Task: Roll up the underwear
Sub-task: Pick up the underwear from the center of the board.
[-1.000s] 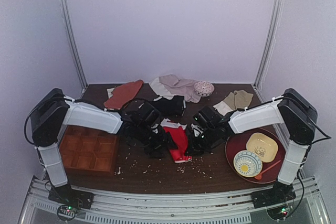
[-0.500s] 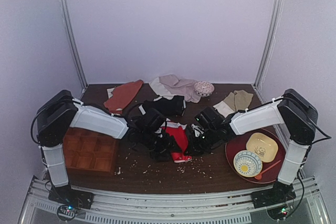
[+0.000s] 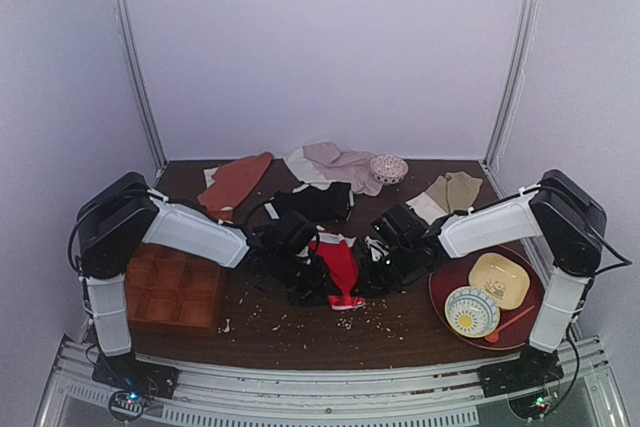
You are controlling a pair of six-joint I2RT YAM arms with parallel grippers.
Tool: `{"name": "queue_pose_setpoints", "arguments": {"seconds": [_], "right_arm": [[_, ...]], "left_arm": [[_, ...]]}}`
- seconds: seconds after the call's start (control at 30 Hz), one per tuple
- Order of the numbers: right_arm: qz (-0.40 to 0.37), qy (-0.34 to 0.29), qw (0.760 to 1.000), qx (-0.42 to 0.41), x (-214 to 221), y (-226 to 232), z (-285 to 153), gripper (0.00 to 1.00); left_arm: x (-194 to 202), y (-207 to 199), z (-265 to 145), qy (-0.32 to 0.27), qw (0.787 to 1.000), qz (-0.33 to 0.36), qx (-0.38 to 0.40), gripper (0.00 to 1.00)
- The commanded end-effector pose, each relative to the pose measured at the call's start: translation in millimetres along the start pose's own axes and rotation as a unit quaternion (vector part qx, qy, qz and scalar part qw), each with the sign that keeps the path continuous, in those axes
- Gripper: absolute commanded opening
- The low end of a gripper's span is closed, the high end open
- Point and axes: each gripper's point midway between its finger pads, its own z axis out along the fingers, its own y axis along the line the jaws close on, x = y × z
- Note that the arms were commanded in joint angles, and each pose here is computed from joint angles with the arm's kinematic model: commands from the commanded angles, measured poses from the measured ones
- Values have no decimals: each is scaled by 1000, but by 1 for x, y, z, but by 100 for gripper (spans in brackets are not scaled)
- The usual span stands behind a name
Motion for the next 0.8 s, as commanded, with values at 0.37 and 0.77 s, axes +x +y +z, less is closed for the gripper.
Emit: {"name": "queue_pose_setpoints", "arguments": {"seconds": [0.37, 0.77], "right_arm": [[16, 8, 1000, 18, 15, -15, -7, 4], [-30, -29, 999, -3, 13, 5, -37, 22]], "left_arm": [[-8, 10, 2, 2, 1000, 1, -12, 0], [-9, 9, -41, 77, 996, 10, -51, 0]]}}
